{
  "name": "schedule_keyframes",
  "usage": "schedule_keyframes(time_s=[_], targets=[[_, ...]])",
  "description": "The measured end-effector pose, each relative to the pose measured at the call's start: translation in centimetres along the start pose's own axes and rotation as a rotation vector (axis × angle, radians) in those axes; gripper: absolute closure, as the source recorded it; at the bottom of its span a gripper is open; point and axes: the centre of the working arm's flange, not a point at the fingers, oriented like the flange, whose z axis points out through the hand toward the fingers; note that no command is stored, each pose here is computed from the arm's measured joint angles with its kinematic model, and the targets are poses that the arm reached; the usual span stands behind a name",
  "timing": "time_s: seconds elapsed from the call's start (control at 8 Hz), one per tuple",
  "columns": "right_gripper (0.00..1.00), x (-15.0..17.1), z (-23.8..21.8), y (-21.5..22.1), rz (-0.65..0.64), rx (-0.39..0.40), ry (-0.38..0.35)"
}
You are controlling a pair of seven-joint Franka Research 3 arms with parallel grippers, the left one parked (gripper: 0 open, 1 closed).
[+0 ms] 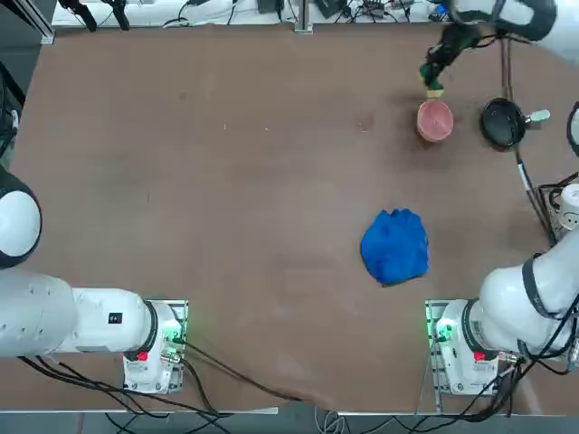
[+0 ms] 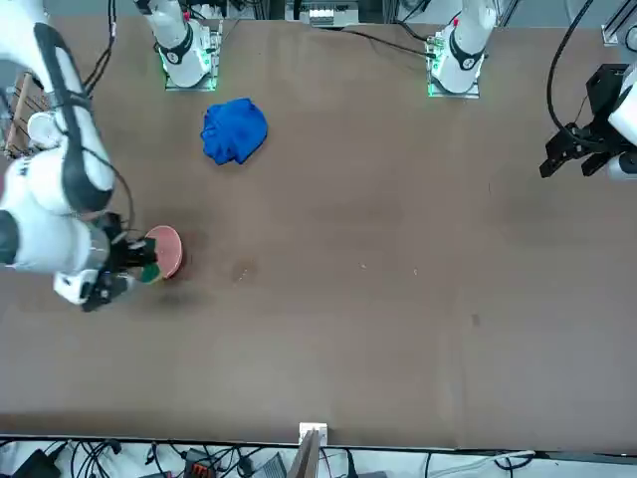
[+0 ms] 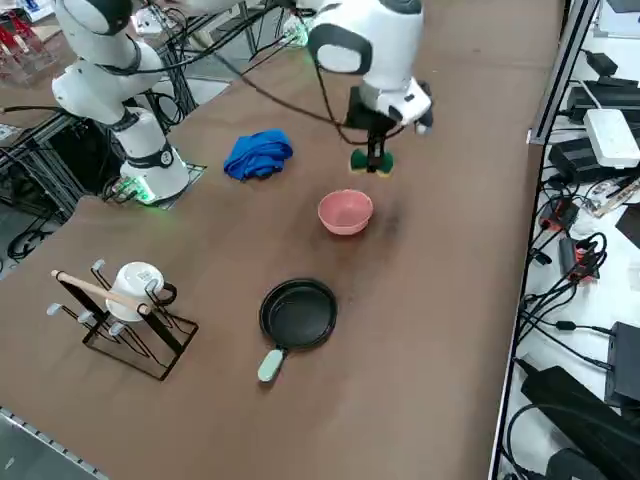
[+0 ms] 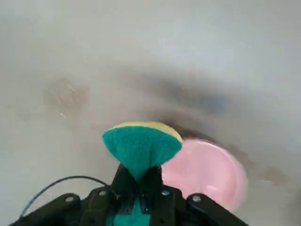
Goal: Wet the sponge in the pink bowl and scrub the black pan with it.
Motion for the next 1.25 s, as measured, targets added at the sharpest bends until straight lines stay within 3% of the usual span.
schedule_keyframes(time_s=[0.25,0.5,0.88,1.25], targets=[[0.92,1.2,4.0,-7.8,0.067,0.002,0.035],[0.92,1.4,8.1,-12.4,0.100,0.004,0.055],[0.92,1.5,13.4,-15.2,0.124,-0.079,0.047],[0.92,1.5,16.6,-15.7,0.151,-0.096,0.047]])
